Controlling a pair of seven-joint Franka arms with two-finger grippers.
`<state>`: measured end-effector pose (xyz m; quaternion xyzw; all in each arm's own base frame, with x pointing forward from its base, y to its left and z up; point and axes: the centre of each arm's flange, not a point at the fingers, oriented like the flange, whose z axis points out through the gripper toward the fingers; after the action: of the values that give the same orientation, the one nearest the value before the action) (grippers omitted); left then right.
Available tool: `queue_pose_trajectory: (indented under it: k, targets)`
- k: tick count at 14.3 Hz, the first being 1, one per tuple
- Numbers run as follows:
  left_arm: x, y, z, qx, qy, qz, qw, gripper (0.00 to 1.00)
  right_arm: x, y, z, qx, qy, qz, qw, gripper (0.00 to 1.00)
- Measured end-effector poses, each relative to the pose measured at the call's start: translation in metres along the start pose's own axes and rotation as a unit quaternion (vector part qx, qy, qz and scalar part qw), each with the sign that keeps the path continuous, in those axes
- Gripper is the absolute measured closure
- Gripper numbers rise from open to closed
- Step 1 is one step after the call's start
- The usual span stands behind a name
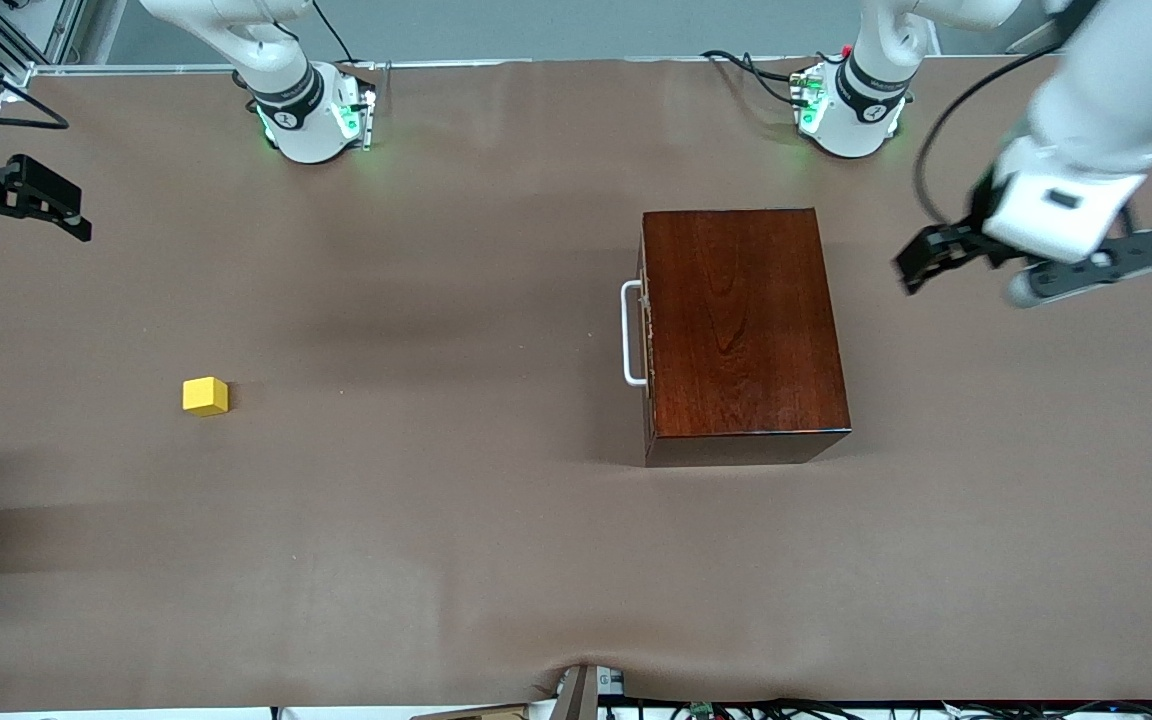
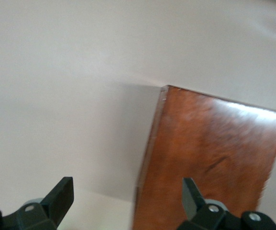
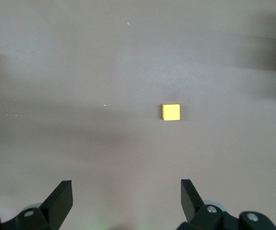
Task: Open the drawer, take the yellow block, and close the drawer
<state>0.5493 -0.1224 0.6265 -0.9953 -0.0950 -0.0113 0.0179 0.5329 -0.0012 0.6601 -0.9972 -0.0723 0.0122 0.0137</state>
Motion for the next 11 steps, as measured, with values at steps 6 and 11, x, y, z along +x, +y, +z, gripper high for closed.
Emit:
queue_pose_trajectory:
  k: [6, 11]
  targets:
    - [0.010, -0.075, 0.003, -0.004, -0.006, 0.081, 0.997, 0.00, -0.001, 0.004, 0.002, 0.007, -0.004, 0.023, 1.000, 0.00]
    - [0.009, -0.072, -0.026, -0.011, 0.026, 0.096, 0.995, 0.00, -0.001, 0.003, 0.002, 0.007, -0.004, 0.022, 1.000, 0.00]
